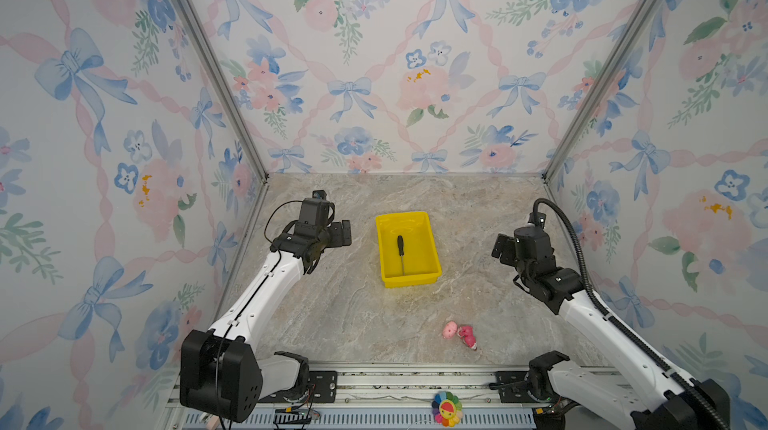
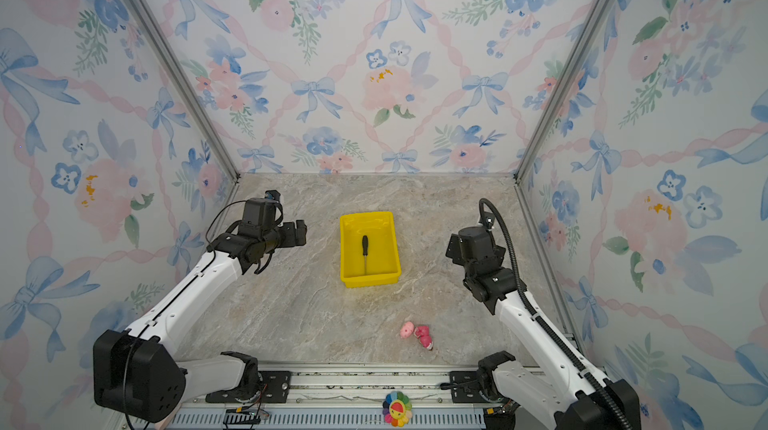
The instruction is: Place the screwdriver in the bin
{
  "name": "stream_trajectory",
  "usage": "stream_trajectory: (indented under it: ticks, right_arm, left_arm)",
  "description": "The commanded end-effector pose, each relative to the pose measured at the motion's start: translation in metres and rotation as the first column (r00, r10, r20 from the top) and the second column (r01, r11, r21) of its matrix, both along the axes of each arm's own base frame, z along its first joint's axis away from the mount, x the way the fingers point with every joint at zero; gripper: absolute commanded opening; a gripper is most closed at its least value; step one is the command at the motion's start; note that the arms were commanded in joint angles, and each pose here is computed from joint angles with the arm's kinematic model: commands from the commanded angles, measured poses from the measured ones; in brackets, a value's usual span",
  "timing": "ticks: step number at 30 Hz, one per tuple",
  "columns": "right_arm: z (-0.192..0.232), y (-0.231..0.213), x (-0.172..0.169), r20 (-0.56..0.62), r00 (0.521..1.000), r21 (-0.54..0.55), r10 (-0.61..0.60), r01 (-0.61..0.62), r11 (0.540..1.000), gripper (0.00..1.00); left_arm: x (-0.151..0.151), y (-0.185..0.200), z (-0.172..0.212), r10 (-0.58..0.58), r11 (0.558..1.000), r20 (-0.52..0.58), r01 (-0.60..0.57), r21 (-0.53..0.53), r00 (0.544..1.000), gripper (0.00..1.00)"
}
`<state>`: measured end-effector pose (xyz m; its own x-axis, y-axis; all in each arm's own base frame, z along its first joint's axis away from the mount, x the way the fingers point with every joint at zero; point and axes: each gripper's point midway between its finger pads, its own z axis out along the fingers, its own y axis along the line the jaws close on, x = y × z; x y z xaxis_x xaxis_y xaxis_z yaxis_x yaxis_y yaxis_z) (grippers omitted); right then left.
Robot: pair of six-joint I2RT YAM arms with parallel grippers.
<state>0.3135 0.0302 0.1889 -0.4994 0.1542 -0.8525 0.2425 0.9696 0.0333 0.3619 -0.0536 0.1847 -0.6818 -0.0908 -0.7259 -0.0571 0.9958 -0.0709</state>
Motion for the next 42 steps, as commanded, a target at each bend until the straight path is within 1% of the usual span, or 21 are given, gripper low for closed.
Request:
stream_trajectory:
  ticks: [1,3,6,8,10,13,15,18,21,24,30,35,42]
  right_arm:
    - [0.017,0.013,0.011,0.101,0.986,-0.076,0.134,-0.126,0.989,0.97]
    - [0.008,0.019,0.011,0.061,0.978,-0.127,0.2,-0.191,0.973,0.97]
    - [-0.011,0.015,0.011,0.002,0.979,-0.167,0.206,-0.203,0.965,0.97]
    - [-0.022,0.013,0.013,-0.012,0.979,-0.177,0.202,-0.201,0.963,0.97]
    - [-0.034,0.009,0.016,-0.012,0.981,-0.181,0.192,-0.191,0.965,0.97]
    - [-0.042,0.008,0.024,-0.001,0.977,-0.193,0.211,-0.207,0.959,0.97]
    - [-0.046,0.0,0.031,0.009,0.98,-0.198,0.197,-0.192,0.961,0.97]
    - [-0.051,-0.014,0.038,0.047,0.985,-0.176,0.165,-0.154,0.972,0.97]
    - [-0.057,-0.022,0.043,0.074,0.986,-0.161,0.149,-0.136,0.978,0.97]
    - [-0.064,-0.029,0.046,0.073,0.989,-0.164,0.132,-0.118,0.979,0.97]
    - [-0.074,-0.038,0.054,0.09,0.991,-0.144,0.103,-0.089,0.985,0.97]
    - [-0.073,-0.037,0.067,0.109,0.988,-0.136,0.113,-0.098,0.986,0.97]
    - [-0.074,-0.04,0.087,0.108,0.989,-0.14,0.105,-0.09,0.986,0.97]
  left_arm:
    - [0.0,0.033,0.001,0.104,0.991,0.096,-0.111,0.077,0.99,0.98]
    - [-0.004,0.048,0.0,0.151,0.984,0.156,-0.164,0.075,0.976,0.98]
    - [-0.015,0.067,-0.011,0.213,0.966,0.204,-0.237,0.104,0.955,0.97]
    - [-0.017,0.071,-0.017,0.201,0.962,0.232,-0.236,0.134,0.952,0.98]
    - [-0.017,0.069,-0.022,0.177,0.966,0.264,-0.219,0.139,0.948,0.98]
    - [-0.019,0.058,-0.027,0.073,0.979,0.329,-0.131,0.158,0.942,0.98]
    - [-0.023,0.058,-0.025,0.047,0.976,0.377,-0.123,0.18,0.925,0.98]
    - [-0.028,0.063,-0.027,0.035,0.966,0.416,-0.137,0.218,0.909,0.97]
    - [-0.027,0.061,-0.031,0.01,0.966,0.426,-0.119,0.23,0.905,0.97]
    - [-0.022,0.058,-0.04,0.002,0.971,0.434,-0.105,0.213,0.901,0.97]
    - [-0.004,0.057,-0.047,0.025,0.976,0.461,-0.12,0.179,0.887,0.98]
    - [0.001,0.06,-0.051,0.045,0.978,0.492,-0.138,0.155,0.869,0.98]
    - [0.011,0.067,-0.059,0.048,0.975,0.512,-0.15,0.161,0.858,0.97]
